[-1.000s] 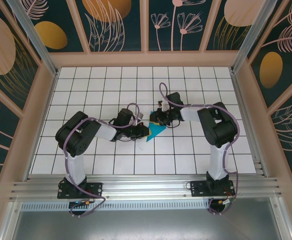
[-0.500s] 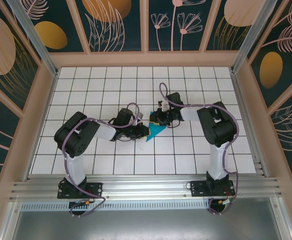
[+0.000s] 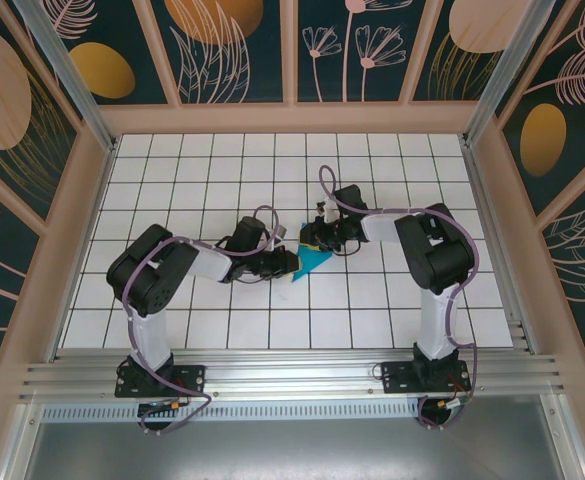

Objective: Fold a paper plane with a square sheet of paper (pick it up from the middle)
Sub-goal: Fourth fold the wing at the center of the table.

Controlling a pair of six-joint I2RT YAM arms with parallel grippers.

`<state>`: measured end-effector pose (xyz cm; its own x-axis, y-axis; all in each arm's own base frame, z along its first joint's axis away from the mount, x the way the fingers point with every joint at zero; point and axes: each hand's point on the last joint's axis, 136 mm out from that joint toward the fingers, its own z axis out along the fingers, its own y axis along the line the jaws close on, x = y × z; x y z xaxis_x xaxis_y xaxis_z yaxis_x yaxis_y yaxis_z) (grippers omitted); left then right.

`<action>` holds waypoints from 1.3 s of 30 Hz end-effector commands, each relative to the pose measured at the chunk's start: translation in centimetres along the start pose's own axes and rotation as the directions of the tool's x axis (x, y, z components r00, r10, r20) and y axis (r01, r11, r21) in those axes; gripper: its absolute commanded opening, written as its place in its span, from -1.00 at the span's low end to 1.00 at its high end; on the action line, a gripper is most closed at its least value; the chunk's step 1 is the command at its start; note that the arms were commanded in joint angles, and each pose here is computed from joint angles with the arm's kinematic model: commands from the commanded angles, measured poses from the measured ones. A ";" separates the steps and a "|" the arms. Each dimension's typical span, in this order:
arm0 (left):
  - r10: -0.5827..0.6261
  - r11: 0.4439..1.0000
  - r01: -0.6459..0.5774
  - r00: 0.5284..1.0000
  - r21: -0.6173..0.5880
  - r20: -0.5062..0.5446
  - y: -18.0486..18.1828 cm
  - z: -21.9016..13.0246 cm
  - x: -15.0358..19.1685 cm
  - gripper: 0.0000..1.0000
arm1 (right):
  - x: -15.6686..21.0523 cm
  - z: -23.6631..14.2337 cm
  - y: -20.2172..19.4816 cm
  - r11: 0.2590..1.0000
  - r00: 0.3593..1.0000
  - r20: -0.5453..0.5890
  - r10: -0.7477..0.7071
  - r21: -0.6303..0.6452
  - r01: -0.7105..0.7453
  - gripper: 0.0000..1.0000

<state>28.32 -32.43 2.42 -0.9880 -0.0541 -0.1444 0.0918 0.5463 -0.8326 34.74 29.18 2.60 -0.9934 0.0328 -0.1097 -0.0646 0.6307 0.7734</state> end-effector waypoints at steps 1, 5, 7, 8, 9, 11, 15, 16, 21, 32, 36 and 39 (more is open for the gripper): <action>-0.028 0.998 0.028 1.000 -0.052 -0.001 1.1 -1.0 0.8 -0.54 | 1.5 1.2 -4.4 0.992 0.998 -0.023 0.066 0.108 -0.063 -0.48; -0.015 0.999 0.016 1.000 -0.041 0.024 0.0 -2.2 0.8 -0.42 | 1.8 1.2 -4.6 0.991 0.997 -0.027 0.070 0.114 -0.066 -0.48; -0.002 0.999 0.004 0.999 -0.040 0.046 -0.6 -2.7 0.5 -0.43 | 1.9 1.2 -4.7 0.991 0.997 -0.030 0.071 0.116 -0.067 -0.48; 0.002 0.999 0.000 0.998 -0.038 0.059 -0.8 -3.0 0.3 -0.46 | 1.9 1.3 -4.7 0.991 0.997 -0.032 0.070 0.116 -0.066 -0.48; 0.007 0.999 -0.005 0.997 -0.033 0.072 -1.3 -3.2 0.1 -0.51 | 2.0 1.3 -4.7 0.991 0.997 -0.033 0.071 0.116 -0.066 -0.48; 0.016 1.000 -0.014 0.996 -0.014 0.088 -2.1 -3.3 -0.4 -0.67 | 2.0 1.2 -4.8 0.991 0.997 -0.032 0.070 0.120 -0.066 -0.48; 0.039 0.999 -0.042 0.994 0.030 0.104 -3.9 -3.4 -1.5 -0.82 | 2.0 1.2 -5.0 0.990 0.997 -0.031 0.070 0.126 -0.066 -0.48; 0.045 0.998 -0.050 0.994 0.045 0.099 -4.4 -3.3 -1.7 -0.85 | 2.1 1.3 -5.0 0.990 0.997 -0.032 0.072 0.127 -0.067 -0.48; 0.065 0.994 -0.069 0.996 0.087 0.056 -5.2 -1.8 -1.6 -0.85 | 2.3 1.4 -5.4 0.988 0.996 -0.036 0.078 0.133 -0.072 -0.49; 0.043 0.999 -0.043 0.999 0.009 0.006 -2.6 -0.1 -0.6 -0.84 | 2.4 1.3 -5.4 0.988 0.996 -0.037 0.078 0.134 -0.072 -0.50; 0.034 0.999 -0.034 0.999 -0.028 -0.007 -1.3 0.1 -0.1 -0.84 | 2.4 1.3 -5.4 0.988 0.996 -0.037 0.078 0.135 -0.073 -0.50; 0.029 0.999 -0.030 0.999 -0.045 -0.014 -0.4 0.3 0.3 -0.85 | 2.4 1.3 -5.5 0.988 0.996 -0.037 0.078 0.137 -0.072 -0.50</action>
<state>28.50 -33.40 4.13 -0.9847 -0.0431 -0.1689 0.1175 0.5515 -0.8259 34.68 29.13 2.47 -0.9928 0.0325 -0.1155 -0.0700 0.6249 0.7775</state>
